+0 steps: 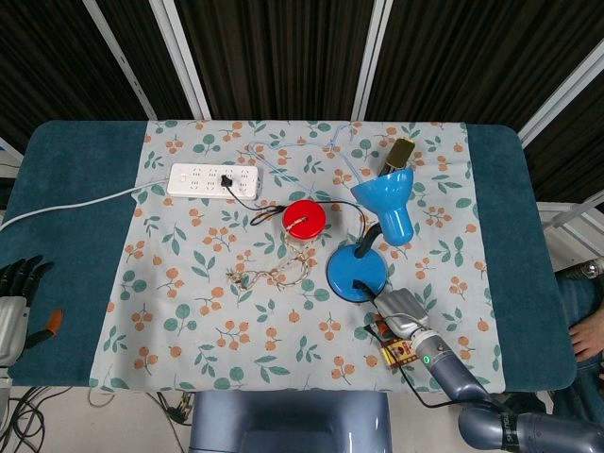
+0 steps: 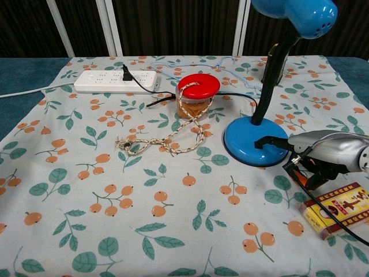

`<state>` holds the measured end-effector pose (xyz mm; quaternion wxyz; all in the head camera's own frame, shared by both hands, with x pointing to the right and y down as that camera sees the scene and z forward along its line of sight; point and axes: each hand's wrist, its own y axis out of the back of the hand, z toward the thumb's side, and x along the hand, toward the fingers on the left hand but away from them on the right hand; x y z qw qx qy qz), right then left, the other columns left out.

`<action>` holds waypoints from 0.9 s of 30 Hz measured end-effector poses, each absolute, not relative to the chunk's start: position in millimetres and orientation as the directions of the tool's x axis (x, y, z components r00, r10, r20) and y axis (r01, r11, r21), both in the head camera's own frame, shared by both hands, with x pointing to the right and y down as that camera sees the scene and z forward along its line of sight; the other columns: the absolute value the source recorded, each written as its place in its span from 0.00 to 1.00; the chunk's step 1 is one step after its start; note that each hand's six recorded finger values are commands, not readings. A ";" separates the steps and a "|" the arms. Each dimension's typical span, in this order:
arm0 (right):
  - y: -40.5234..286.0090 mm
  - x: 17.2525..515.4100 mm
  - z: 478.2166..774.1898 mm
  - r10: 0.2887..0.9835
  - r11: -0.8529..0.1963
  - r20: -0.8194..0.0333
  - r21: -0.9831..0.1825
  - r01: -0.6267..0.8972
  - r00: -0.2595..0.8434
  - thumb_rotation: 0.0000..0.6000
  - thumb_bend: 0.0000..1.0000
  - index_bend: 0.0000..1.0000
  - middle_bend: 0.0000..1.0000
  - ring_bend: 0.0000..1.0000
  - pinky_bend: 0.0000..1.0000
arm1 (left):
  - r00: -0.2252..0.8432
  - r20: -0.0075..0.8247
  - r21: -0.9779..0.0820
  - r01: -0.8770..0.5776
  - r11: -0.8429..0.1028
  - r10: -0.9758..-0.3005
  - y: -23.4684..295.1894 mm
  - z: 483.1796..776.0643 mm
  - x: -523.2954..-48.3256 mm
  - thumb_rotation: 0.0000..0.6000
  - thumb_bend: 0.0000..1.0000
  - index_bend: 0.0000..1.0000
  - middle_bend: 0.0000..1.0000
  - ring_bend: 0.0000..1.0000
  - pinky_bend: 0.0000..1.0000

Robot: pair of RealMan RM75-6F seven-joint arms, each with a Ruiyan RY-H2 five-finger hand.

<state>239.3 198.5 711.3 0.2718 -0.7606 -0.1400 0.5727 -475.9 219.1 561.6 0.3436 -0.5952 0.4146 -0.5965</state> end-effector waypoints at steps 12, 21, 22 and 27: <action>181.9 235.1 703.0 0.560 -0.796 -0.776 -0.601 -0.072 0.290 1.00 0.68 0.07 0.72 0.82 1.00 | -0.055 0.426 -0.903 -0.084 -0.421 -0.903 219.2 561.6 -476.1 1.00 0.35 0.15 0.07 0.05 0.10; 163.1 247.4 666.0 0.687 -0.700 -0.677 -0.714 -0.009 0.264 1.00 0.62 0.07 0.59 0.66 1.00 | -0.060 0.423 -0.905 -0.084 -0.418 -0.904 219.0 560.6 -477.0 1.00 0.35 0.15 0.07 0.05 0.10; 162.5 250.9 661.6 0.698 -0.690 -0.668 -0.723 -0.005 0.258 1.00 0.60 0.07 0.54 0.60 1.00 | -0.060 0.423 -0.905 -0.085 -0.417 -0.904 219.0 560.7 -476.9 1.00 0.35 0.15 0.07 0.05 0.10; 164.1 271.5 640.1 0.750 -0.636 -0.620 -0.772 -0.010 0.231 1.00 0.44 0.07 0.29 0.28 1.00 | -0.058 0.422 -0.905 -0.083 -0.417 -0.905 219.2 560.5 -476.3 1.00 0.35 0.15 0.07 0.05 0.10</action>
